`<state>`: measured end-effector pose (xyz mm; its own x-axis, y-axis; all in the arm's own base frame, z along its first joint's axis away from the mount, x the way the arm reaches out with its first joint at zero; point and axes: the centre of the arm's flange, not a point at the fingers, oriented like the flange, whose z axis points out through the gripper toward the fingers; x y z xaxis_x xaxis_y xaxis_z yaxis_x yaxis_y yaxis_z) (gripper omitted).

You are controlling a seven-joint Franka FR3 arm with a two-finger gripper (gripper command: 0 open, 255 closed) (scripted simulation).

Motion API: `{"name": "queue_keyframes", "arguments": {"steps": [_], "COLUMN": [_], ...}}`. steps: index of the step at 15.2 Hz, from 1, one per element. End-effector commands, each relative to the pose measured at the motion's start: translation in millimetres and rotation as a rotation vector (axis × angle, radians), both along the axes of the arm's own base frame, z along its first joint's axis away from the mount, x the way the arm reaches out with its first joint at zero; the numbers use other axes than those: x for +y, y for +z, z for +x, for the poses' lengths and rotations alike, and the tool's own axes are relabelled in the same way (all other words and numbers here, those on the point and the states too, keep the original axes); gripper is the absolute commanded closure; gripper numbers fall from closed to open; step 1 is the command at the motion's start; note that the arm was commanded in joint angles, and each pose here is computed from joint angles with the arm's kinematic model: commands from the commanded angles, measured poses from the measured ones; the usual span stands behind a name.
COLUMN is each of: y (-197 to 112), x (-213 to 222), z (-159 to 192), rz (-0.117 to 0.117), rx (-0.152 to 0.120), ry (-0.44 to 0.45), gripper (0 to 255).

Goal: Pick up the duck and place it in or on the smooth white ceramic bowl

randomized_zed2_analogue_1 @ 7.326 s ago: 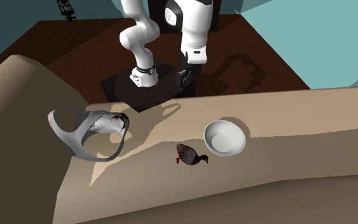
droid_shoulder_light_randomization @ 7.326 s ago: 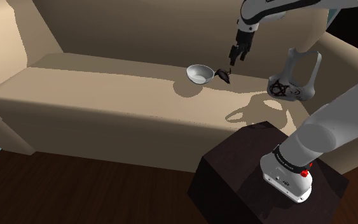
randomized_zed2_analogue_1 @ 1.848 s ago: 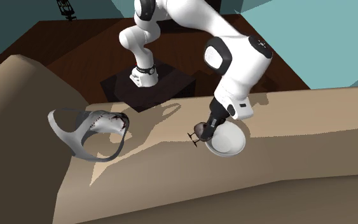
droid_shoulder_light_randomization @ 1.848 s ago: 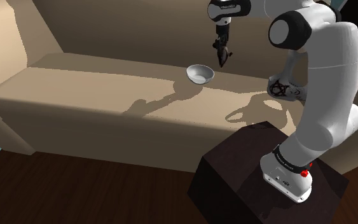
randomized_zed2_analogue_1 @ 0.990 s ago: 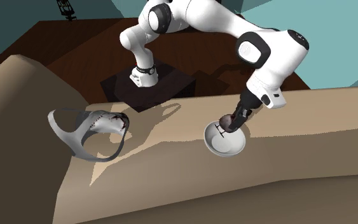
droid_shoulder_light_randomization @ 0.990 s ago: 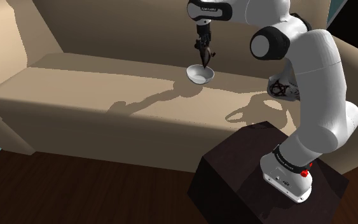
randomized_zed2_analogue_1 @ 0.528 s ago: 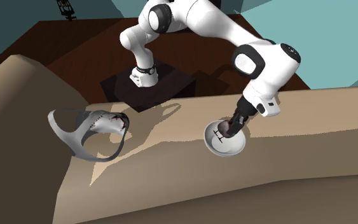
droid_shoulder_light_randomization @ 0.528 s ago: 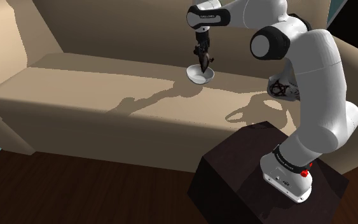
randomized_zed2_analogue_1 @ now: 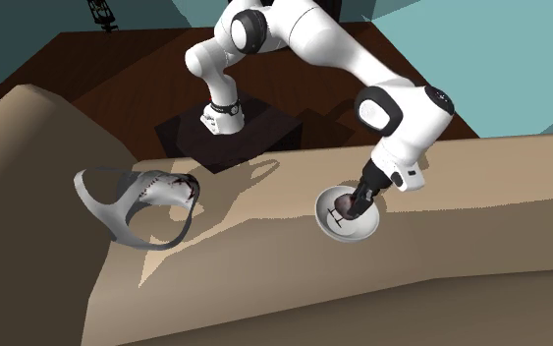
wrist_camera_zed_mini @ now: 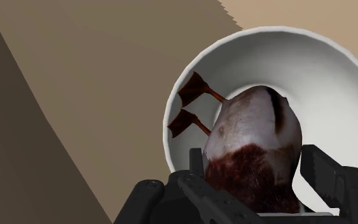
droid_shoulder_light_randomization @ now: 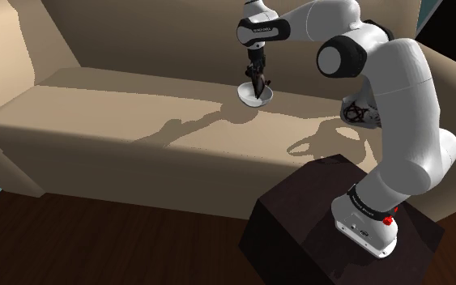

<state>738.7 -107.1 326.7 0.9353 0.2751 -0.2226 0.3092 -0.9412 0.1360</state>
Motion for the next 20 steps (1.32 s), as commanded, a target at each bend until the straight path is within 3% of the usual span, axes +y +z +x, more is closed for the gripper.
{"name": "queue_keyframes", "arguments": {"steps": [1, 6, 7, 12, 16, 20], "y": [-1, -1, -1, -1, 48, 48], "x": [0, 0, 0, 0, 10, 10], "z": [0, 0, 0, 0, 9, 9], "rz": [0.000, 0.000, 0.000, 0.000, 0.000, 0.000], "rx": [-0.001, -0.001, -0.001, -0.001, -0.001, -0.001], "ry": [0.000, 0.000, 0.000, 0.000, 0.000, 0.000], "gripper": [255, 255, 0, 0, 0, 0]}}
